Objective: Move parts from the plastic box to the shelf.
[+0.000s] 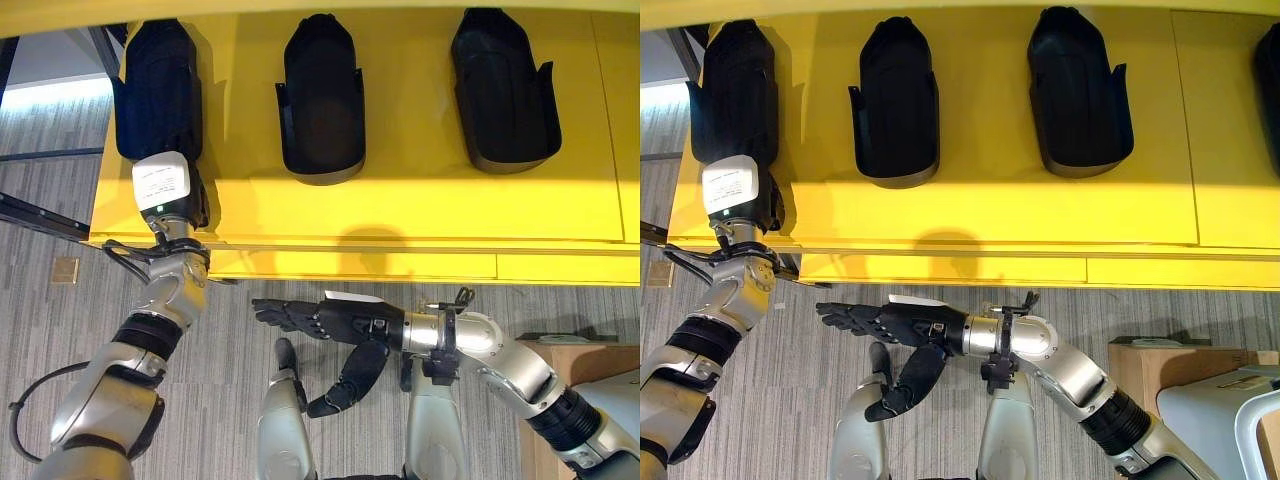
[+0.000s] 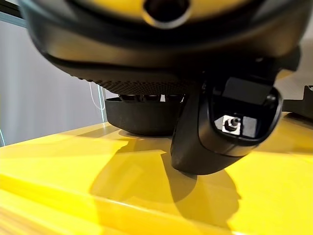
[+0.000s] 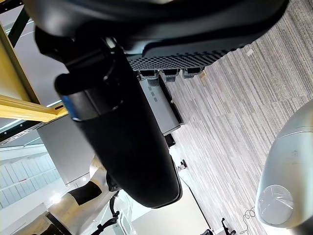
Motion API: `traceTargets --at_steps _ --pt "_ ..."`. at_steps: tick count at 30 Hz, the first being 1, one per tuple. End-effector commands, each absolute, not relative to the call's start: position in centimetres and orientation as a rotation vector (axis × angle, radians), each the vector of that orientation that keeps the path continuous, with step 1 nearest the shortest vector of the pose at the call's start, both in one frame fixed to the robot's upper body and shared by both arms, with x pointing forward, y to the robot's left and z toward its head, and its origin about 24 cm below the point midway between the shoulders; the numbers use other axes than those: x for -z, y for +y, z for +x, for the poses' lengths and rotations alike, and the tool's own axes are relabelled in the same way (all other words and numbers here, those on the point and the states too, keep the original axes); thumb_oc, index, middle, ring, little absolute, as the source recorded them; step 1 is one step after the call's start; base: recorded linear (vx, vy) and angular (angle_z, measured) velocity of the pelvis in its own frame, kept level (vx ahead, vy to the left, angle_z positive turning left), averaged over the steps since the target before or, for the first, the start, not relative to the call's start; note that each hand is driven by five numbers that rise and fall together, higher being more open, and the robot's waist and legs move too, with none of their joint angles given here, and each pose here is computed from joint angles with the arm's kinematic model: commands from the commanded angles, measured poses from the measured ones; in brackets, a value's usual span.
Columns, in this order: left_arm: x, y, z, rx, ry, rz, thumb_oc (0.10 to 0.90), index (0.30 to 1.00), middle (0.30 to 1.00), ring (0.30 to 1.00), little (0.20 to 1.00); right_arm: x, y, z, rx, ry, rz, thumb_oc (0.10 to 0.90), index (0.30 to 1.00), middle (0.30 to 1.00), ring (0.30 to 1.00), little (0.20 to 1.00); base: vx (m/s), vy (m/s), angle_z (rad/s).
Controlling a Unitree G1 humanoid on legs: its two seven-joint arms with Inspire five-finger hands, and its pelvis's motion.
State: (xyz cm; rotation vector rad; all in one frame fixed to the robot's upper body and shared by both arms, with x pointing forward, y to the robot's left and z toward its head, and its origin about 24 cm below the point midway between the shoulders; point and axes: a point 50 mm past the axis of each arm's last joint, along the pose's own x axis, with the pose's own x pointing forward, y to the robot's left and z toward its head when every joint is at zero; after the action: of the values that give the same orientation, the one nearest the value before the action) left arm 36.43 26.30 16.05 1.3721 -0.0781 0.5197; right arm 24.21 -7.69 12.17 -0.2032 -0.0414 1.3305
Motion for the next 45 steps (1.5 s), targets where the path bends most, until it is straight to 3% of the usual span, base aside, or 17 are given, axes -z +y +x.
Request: traceTargets --at_steps 1,45 --pt "-15.8 28.4 35.6 -0.551 -0.019 1.453 0.9 1.0 1.0 1.0 1.0 -16.3 -6.4 22.7 -1.383 -0.335 -0.11 0.9 1.0 1.0 1.0 1.0 0.0 0.0 0.0" --pt "-12.6 28.5 33.9 -0.467 0.035 1.508 0.9 1.0 1.0 1.0 1.0 -15.8 -7.1 22.8 -1.346 -0.326 -0.106 0.9 1.0 1.0 1.0 1.0 0.0 0.0 0.0"
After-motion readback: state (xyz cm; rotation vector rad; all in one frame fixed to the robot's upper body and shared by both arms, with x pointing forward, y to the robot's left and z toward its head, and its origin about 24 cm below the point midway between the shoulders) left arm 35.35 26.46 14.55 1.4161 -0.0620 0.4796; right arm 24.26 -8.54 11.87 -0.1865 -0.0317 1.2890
